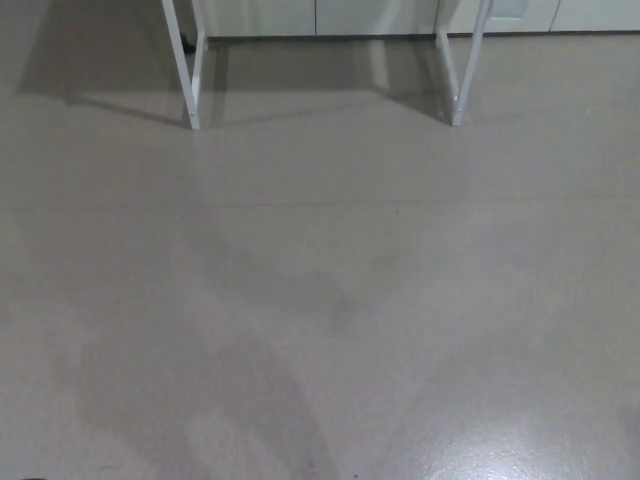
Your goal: The robot walk towards a table in front and click the button on the base of the boilling pot using its left middle finger
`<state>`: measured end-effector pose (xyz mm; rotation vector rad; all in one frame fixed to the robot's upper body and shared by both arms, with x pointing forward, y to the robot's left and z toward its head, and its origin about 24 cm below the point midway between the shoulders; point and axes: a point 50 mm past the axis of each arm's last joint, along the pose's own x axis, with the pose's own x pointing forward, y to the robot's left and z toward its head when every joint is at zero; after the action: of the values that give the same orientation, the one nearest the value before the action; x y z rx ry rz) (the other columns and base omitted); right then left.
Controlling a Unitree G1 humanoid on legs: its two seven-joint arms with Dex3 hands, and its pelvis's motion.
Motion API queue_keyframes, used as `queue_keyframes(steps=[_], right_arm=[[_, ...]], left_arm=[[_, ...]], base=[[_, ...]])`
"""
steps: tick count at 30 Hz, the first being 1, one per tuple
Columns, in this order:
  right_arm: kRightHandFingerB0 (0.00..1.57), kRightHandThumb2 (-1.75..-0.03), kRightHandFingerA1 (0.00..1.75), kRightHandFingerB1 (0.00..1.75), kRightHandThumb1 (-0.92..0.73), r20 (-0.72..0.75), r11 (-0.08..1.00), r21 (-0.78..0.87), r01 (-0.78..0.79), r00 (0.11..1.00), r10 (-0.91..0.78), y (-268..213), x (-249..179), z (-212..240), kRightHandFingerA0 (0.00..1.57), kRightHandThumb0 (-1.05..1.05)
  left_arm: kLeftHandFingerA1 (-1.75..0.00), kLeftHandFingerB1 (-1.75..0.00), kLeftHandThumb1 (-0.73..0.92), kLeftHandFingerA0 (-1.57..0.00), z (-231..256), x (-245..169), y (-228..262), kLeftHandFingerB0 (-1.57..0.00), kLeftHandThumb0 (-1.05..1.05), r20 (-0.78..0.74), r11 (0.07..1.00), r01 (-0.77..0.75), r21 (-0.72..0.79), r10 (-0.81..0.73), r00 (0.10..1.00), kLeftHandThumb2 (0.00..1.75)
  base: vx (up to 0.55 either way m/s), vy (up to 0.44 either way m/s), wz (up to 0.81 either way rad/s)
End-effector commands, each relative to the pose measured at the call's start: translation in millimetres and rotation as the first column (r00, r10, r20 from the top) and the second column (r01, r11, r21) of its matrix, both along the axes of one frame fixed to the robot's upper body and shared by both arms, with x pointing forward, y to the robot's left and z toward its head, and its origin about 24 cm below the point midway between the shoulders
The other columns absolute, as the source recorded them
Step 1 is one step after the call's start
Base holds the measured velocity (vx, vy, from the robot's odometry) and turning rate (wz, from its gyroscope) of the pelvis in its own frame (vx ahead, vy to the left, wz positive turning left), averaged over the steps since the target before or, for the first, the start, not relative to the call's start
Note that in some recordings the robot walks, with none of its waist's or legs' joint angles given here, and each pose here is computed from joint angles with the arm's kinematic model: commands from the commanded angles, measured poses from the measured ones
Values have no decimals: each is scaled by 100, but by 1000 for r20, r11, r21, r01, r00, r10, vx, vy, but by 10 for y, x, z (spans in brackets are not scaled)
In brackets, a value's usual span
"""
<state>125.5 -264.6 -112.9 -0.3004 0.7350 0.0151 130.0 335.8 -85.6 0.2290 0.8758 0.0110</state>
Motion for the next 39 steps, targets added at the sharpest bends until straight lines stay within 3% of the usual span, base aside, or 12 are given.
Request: queue_keyframes(steps=[1,7,24,29,39], right_arm=[[42,-56,49,42,-56,57,999,35,-18,998,16,-3,-122,9,59,-12],[42,-56,51,42,-56,16,999,38,-8,1000,7,-3,-336,-63,59,-10],[39,-57,55,44,-57,-41,1000,29,-4,999,5,-12,-515,-152,63,-13],[40,-57,59,44,-57,-1,1000,22,-13,1000,13,10,-286,-128,69,-14],[40,-57,59,44,-57,-23,999,-7,-33,999,33,38,-338,-160,72,-16]], left_arm=[[-45,-36,47,-54,22,-102,49,-44,-17,16,996,6,-91,-5,1000,56],[-48,-38,46,-55,-28,-253,39,-45,-23,-20,996,75,-57,-76,997,59],[-47,-38,49,-55,-120,-456,52,-46,-20,-76,997,54,-59,-59,995,59],[-47,-37,51,-56,-67,-241,65,-45,-19,-42,997,67,-34,-69,997,59],[-48,-39,50,-59,-72,-282,85,-46,-22,-60,997,68,-38,-70,996,61]], base=[[0,0,0],[0,0,0],[34,43,-2],[173,375,-13],[231,-5,9]])
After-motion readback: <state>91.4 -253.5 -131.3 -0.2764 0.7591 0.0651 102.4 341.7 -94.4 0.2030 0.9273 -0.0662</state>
